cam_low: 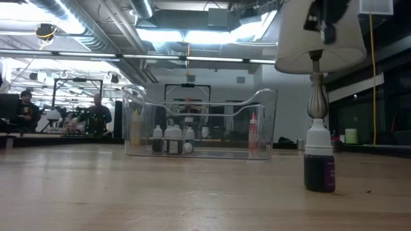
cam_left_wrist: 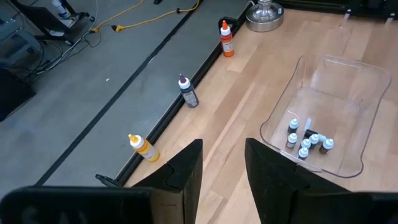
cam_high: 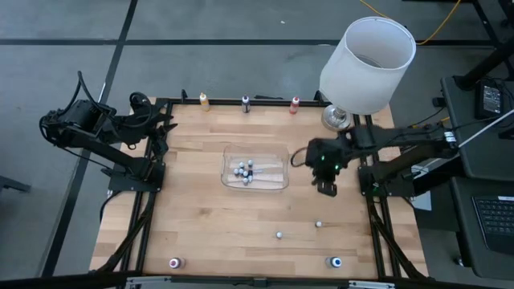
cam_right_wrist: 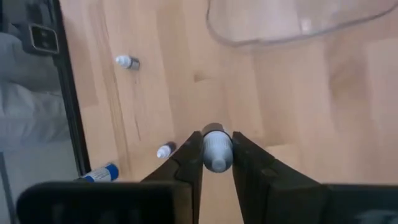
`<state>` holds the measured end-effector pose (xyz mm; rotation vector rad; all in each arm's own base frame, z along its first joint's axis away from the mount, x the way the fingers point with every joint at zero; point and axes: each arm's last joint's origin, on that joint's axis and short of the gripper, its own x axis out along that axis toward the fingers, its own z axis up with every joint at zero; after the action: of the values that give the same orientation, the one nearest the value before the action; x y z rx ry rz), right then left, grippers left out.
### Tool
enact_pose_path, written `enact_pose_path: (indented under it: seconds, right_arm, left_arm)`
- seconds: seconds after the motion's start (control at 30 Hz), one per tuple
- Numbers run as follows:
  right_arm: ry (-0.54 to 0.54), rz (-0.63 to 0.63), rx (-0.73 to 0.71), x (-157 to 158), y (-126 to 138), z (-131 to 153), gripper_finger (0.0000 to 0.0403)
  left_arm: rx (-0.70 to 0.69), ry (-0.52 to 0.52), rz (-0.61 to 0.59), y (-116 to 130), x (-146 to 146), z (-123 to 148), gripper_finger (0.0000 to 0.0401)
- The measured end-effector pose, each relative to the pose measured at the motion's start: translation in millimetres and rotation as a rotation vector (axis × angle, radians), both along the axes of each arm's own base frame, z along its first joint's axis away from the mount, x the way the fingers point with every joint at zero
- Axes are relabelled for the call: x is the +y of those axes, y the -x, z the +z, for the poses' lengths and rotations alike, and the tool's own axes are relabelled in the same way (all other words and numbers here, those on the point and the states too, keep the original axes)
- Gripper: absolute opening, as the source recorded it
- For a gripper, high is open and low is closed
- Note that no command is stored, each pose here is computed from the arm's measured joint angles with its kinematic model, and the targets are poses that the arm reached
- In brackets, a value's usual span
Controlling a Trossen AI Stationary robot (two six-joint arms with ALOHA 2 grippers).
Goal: Pick & Place food coloring
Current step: Put the red food coloring bottle into the transparent bin
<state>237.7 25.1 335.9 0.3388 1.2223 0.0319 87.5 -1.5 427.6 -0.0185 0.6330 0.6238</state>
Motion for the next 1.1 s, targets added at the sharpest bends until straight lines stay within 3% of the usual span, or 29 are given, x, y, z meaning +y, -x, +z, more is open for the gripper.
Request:
enact_pose_path:
  seconds: [0.2,0.5,0.7,0.97,1.1]
  right_arm:
    - [0.052,-0.017,-0.072,-24,1,25,0.0073]
    - [0.062,0.021,-0.038,-51,-4,17,0.0073]
    - [0.083,0.104,-0.037,-69,-34,13,0.0071]
    - [0.175,0.240,-0.154,-85,-91,35,0.0073]
    - [0.191,0.294,-0.147,-89,-109,27,0.0070]
  left_arm:
    - [-0.014,-0.010,0.027,0,1,0,0.0116]
    - [-0.022,-0.002,0.035,0,1,0,0.0116]
    - [-0.022,-0.001,0.036,0,1,0,0.0116]
    - [-0.034,-0.009,0.057,0,1,1,0.0116]
    - [-0.035,-0.010,0.058,0,1,1,0.0116]
